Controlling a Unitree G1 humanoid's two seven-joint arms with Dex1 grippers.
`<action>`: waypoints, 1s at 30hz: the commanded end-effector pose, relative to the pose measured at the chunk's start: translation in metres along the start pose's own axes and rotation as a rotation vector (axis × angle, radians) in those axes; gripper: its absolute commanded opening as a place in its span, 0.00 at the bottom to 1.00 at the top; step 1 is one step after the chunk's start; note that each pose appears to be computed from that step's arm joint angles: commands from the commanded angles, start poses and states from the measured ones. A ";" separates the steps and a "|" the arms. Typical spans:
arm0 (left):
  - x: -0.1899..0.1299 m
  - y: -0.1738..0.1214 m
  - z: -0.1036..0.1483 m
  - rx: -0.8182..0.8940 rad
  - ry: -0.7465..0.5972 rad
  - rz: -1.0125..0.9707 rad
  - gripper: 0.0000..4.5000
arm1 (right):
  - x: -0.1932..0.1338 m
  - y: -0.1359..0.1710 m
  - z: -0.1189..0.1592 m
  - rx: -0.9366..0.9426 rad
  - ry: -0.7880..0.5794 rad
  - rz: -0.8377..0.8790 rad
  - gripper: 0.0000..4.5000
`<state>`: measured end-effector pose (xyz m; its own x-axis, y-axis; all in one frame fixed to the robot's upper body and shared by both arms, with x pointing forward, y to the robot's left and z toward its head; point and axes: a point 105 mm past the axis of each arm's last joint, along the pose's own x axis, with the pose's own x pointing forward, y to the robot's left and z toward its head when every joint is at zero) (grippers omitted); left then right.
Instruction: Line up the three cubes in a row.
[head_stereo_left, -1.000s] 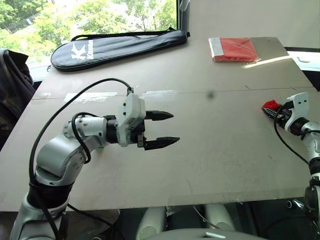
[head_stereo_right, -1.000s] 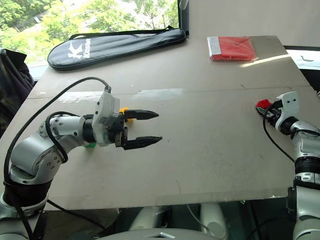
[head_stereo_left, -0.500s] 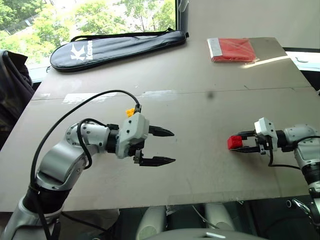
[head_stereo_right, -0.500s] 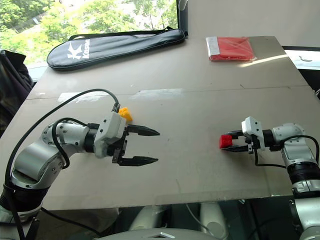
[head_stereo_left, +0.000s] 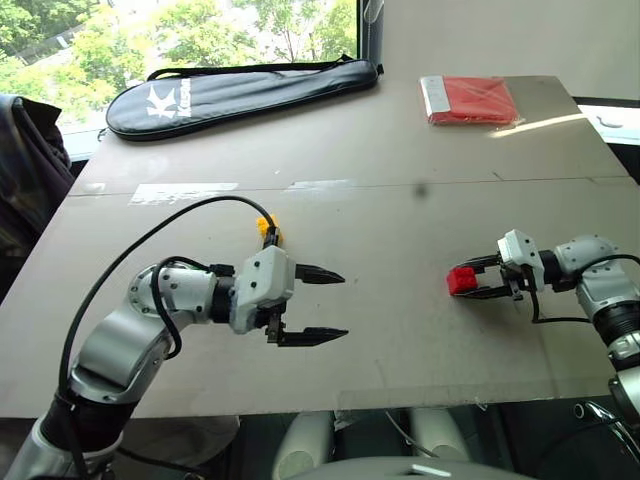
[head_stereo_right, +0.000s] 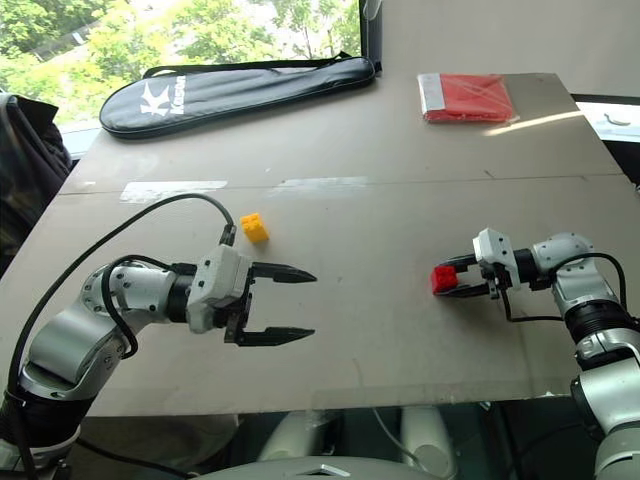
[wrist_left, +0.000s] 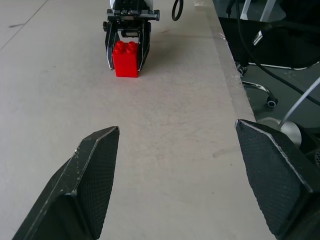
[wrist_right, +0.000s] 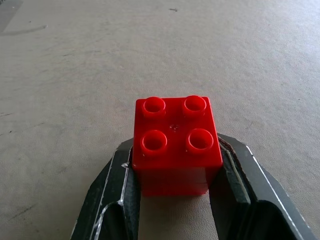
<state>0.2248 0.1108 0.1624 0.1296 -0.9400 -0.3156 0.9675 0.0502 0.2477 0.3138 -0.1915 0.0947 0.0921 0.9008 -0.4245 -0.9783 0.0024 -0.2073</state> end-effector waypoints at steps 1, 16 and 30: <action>-0.002 0.003 0.003 0.045 -0.001 0.010 0.84 | -0.008 0.001 0.005 -0.019 0.007 0.034 0.30; -0.007 -0.001 -0.005 -0.039 -0.045 0.093 0.84 | -0.032 -0.009 0.018 -0.064 -0.028 -0.073 0.99; -0.076 0.031 -0.042 -0.229 -0.203 1.089 0.84 | -0.058 0.026 0.067 0.060 -0.408 -0.312 0.99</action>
<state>0.2526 0.1817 0.1471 0.8713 -0.4840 0.0809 0.4780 0.8745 0.0825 0.2735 -0.2177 0.1551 0.3124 0.9498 -0.0152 -0.9372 0.3056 -0.1680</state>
